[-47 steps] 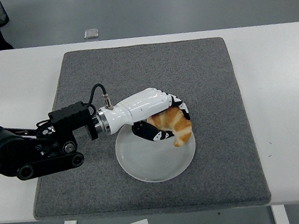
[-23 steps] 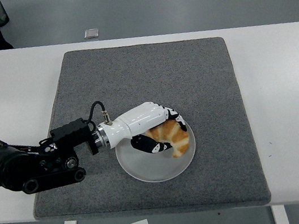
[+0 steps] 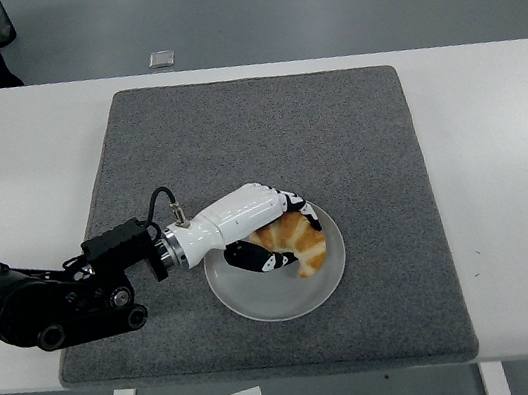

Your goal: Place the bread on the plate

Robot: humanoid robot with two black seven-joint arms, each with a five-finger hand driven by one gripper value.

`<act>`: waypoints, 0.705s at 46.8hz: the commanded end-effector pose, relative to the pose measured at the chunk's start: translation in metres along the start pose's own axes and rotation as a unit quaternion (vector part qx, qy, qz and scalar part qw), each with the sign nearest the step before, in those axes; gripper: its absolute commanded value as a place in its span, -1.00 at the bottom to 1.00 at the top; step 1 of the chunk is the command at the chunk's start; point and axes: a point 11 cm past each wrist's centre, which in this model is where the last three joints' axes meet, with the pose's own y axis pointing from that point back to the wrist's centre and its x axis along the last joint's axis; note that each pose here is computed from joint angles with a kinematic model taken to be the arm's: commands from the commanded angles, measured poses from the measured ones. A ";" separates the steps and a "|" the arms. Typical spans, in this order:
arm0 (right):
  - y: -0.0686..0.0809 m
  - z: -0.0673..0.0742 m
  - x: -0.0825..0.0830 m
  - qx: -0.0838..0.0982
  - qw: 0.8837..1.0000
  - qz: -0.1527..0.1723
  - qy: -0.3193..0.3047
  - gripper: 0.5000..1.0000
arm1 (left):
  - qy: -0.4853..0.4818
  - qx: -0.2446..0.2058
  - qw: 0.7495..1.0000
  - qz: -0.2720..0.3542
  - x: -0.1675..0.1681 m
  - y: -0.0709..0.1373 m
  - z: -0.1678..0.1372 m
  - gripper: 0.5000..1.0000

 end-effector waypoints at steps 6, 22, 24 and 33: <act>0.000 0.000 0.000 0.000 1.000 0.000 0.000 0.81 | 0.003 0.010 1.000 0.006 -0.001 0.006 -0.005 -0.21; 0.000 0.000 0.000 0.000 1.000 0.000 0.000 0.81 | 0.008 0.019 1.000 0.006 -0.005 0.011 -0.009 0.26; 0.000 0.000 0.000 -0.001 1.000 0.000 0.000 0.81 | 0.008 0.020 1.000 0.006 -0.004 0.012 -0.010 0.31; 0.000 0.000 0.000 -0.001 1.000 0.000 0.000 0.81 | 0.008 0.021 1.000 0.009 -0.002 0.013 -0.010 0.51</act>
